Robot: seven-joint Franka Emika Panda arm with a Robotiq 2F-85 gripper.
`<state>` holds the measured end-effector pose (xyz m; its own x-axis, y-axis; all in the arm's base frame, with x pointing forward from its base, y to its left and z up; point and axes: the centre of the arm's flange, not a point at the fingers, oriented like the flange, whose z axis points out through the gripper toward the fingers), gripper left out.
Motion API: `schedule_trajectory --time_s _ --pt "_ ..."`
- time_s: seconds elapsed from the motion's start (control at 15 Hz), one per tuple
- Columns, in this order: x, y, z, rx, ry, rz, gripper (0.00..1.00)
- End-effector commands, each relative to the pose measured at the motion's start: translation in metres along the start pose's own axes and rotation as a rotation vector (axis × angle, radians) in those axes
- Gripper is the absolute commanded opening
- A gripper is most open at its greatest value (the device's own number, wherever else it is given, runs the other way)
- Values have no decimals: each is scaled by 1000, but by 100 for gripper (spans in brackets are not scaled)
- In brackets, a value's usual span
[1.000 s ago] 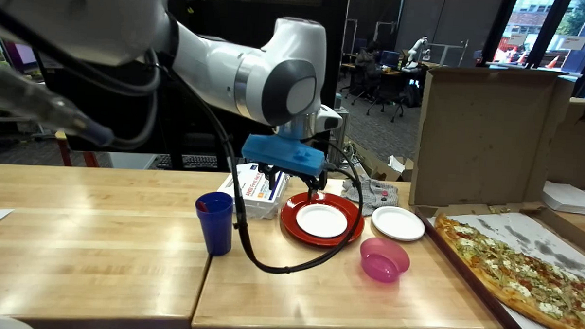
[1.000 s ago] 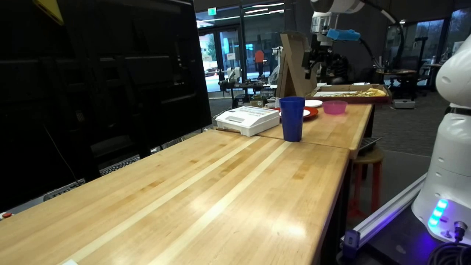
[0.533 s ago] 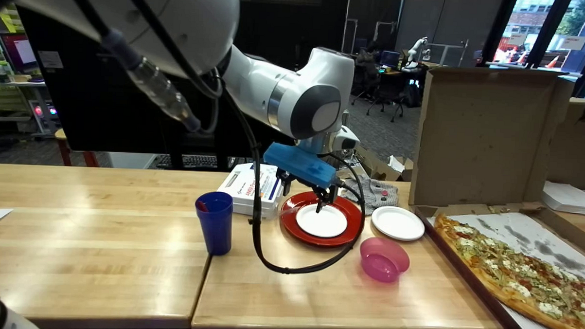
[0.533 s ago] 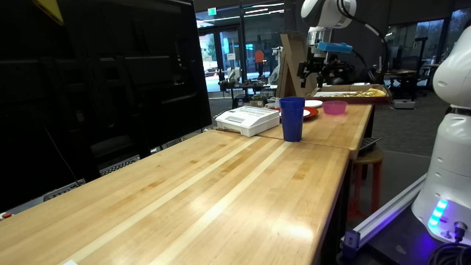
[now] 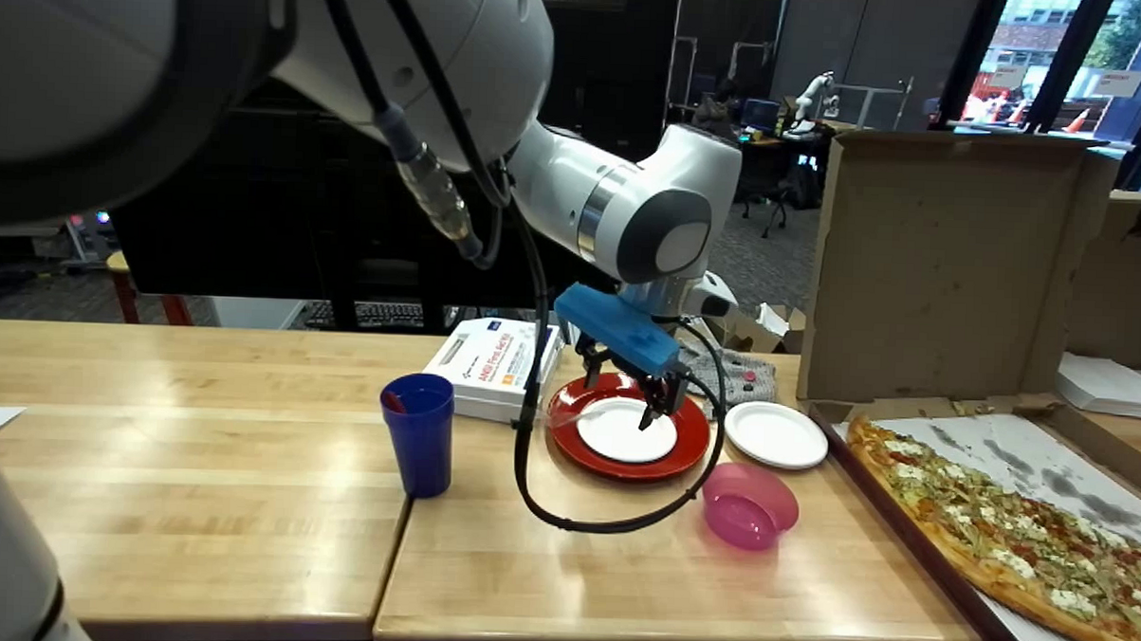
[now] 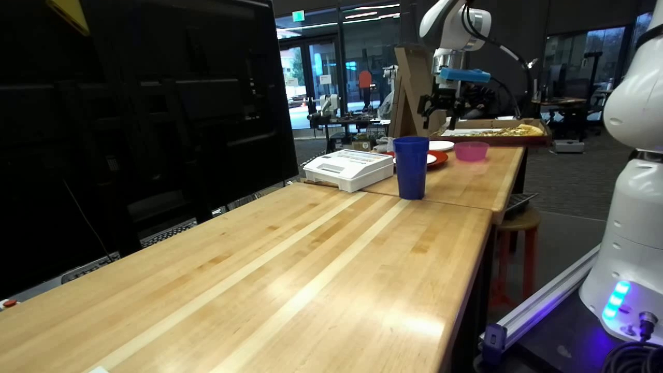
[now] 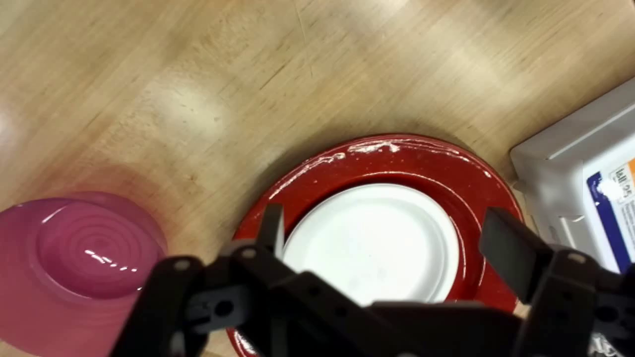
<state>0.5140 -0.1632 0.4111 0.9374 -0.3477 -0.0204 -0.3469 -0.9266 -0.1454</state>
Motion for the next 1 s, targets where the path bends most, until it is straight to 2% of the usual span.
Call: schedule_trajectory --time_s 0.0,0.33,0.93 --pt "17 17 -8 -12 -25 79 100" --pt "22 42 -6 -18 -47 148 100" --pt "44 94 23 -6 -112 226 100"
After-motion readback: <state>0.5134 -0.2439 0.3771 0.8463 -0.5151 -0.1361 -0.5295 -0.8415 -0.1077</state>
